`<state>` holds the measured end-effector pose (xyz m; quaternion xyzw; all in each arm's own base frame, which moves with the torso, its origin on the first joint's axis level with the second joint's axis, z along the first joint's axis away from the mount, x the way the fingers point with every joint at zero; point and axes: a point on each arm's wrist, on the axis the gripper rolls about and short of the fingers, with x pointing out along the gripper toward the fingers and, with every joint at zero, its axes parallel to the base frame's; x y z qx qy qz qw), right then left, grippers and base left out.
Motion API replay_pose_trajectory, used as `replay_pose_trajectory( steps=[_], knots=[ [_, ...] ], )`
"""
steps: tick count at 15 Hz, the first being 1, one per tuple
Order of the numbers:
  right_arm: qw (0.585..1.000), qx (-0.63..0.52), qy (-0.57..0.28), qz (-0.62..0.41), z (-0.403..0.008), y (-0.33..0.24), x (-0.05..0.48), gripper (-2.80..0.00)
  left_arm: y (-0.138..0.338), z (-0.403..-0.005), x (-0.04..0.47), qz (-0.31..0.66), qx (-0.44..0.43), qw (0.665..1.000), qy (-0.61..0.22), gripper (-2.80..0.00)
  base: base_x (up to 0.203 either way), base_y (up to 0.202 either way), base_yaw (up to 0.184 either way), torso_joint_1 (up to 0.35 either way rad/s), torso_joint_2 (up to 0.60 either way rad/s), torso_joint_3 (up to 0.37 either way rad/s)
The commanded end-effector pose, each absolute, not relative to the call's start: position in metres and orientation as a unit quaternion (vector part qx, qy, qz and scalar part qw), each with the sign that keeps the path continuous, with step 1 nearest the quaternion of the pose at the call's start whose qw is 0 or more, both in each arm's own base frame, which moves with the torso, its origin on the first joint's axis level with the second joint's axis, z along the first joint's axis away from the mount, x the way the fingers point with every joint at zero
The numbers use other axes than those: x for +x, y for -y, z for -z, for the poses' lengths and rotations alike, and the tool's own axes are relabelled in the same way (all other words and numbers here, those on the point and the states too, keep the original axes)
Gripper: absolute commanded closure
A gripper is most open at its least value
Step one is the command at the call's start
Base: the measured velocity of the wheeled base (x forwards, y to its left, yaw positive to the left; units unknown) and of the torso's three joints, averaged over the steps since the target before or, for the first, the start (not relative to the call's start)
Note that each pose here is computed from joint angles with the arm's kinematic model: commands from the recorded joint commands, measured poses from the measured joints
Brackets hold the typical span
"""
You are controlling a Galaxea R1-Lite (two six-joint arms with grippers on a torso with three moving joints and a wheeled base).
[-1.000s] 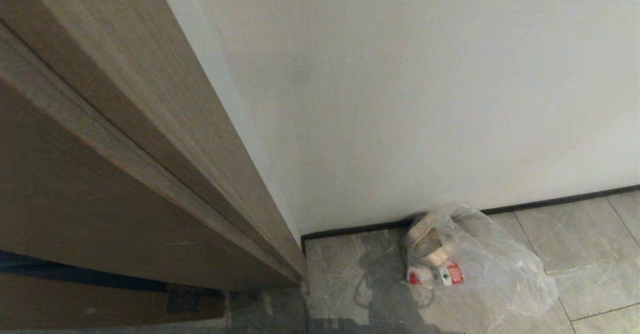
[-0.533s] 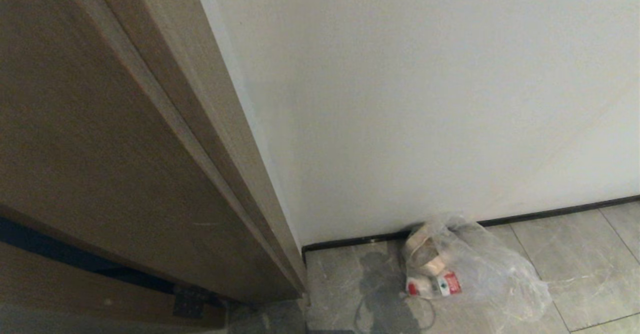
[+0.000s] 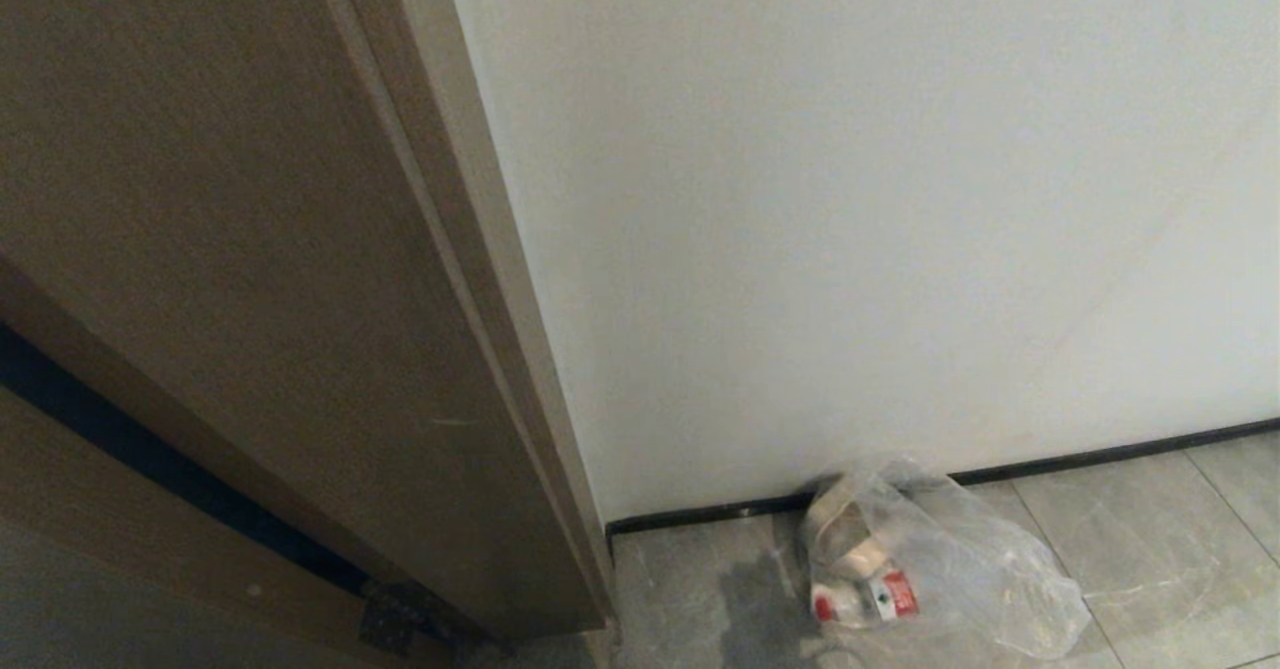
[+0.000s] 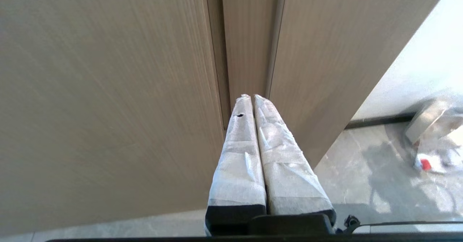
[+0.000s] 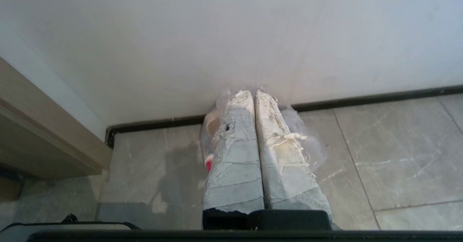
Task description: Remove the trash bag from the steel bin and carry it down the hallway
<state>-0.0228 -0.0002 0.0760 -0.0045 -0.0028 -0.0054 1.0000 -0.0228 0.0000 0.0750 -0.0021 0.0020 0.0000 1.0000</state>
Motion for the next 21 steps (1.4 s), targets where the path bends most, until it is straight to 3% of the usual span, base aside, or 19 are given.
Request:
replay_pose_trajectory(
  steps=[1,13,21],
  knots=[
    [1.0,-0.005,0.002,0.005,-0.0757,0.0002,-0.0226,0.0,0.0,-0.075,-0.0228,0.0,-0.002,1.0,-0.002,0.0,0.0,0.0,0.0,0.007,0.01,0.195],
    [1.0,-0.005,0.002,0.005,-0.0757,0.0002,-0.0226,0.0,0.0,-0.0752,-0.0228,0.0,-0.002,1.0,-0.002,0.0,0.0,0.0,0.0,0.003,0.0,0.202],
    [1.0,-0.005,0.002,0.005,-0.0757,0.0002,-0.0226,0.0,0.0,-0.0752,-0.0229,0.0,0.002,1.0,-0.001,0.0,0.0,0.0,0.0,0.001,0.0,0.087]
  ],
)
